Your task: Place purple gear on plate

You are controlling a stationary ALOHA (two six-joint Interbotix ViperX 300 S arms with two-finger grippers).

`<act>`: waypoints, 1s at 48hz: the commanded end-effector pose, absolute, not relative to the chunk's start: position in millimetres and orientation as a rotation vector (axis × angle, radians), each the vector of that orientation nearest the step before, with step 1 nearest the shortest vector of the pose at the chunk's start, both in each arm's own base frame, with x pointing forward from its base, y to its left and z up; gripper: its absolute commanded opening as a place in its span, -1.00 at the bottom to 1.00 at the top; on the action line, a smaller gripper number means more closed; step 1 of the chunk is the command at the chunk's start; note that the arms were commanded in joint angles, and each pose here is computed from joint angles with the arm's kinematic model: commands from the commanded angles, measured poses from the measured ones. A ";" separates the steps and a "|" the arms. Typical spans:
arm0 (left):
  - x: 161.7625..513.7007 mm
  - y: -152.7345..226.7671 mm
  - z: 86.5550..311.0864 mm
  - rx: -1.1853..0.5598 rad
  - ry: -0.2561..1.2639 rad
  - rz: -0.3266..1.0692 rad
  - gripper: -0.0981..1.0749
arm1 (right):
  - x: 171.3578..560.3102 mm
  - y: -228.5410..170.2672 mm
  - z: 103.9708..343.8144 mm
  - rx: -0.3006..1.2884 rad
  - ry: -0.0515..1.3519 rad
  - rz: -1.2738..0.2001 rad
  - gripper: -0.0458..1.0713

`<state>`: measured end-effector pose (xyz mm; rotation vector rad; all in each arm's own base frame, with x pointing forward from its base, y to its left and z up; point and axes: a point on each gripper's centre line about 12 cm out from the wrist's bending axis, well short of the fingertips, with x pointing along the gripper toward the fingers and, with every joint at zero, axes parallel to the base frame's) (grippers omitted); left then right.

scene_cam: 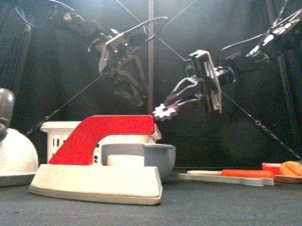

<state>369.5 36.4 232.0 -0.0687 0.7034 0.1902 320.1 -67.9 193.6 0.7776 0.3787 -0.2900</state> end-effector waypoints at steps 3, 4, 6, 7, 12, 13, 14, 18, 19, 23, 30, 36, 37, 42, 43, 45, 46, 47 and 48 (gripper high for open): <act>359.0 32.8 240.9 -0.110 0.644 0.176 0.76 | 296.0 -73.2 203.1 0.769 0.376 -0.352 -0.07; 357.4 32.2 240.9 -0.117 0.639 0.174 0.76 | 292.8 -74.2 204.2 0.769 0.374 -0.360 -0.07; 353.0 32.0 239.6 -0.131 0.627 0.171 0.76 | 285.3 -76.0 206.1 0.766 0.371 -0.377 -0.07; 351.2 32.1 240.1 -0.136 0.620 0.171 0.76 | 279.9 -78.3 207.4 0.766 0.366 -0.392 -0.07; 341.6 31.5 238.6 -0.155 0.597 0.166 0.76 | 260.4 -87.0 207.0 0.774 0.353 -0.452 -0.07; 340.3 31.1 239.2 -0.157 0.590 0.163 0.76 | 255.1 -89.8 206.3 0.778 0.347 -0.469 -0.07; 339.0 30.8 239.0 -0.158 0.586 0.162 0.76 | 250.6 -91.9 204.0 0.781 0.349 -0.484 -0.07; 333.6 29.4 238.7 -0.166 0.566 0.154 0.76 | 236.3 -100.8 194.6 0.802 0.351 -0.545 -0.07; 332.7 29.1 239.3 -0.167 0.558 0.152 0.76 | 233.3 -103.3 192.3 0.810 0.351 -0.561 -0.07; 329.2 27.6 238.3 -0.176 0.534 0.142 0.76 | 221.2 -112.6 178.8 0.847 0.363 -0.629 -0.06; 327.2 25.9 236.0 -0.197 0.506 0.132 0.76 | 206.9 -123.9 155.5 0.889 0.411 -0.723 -0.06; 326.1 25.4 233.7 -0.207 0.501 0.129 0.76 | 205.4 -126.9 143.0 0.902 0.455 -0.751 -0.06; 326.1 25.4 233.7 -0.207 0.501 0.129 0.76 | 205.5 -126.9 141.5 0.903 0.461 -0.753 -0.06; 325.8 25.3 233.1 -0.207 0.502 0.129 0.76 | 207.4 -128.4 134.3 0.909 0.489 -0.762 -0.06; 325.8 25.3 233.1 -0.207 0.502 0.129 0.76 | 208.0 -128.4 133.3 0.910 0.494 -0.762 -0.06; 325.8 25.3 233.1 -0.207 0.502 0.129 0.76 | 208.6 -129.2 130.8 0.911 0.505 -0.766 -0.05; 325.8 25.3 233.1 -0.207 0.502 0.129 0.76 | 209.0 -129.5 130.5 0.911 0.506 -0.766 -0.05; 325.8 25.3 233.1 -0.207 0.502 0.129 0.76 | 209.6 -129.4 129.8 0.912 0.510 -0.766 -0.05; 325.9 25.3 232.6 -0.207 0.504 0.130 0.76 | 209.4 -129.7 128.7 0.913 0.513 -0.769 -0.05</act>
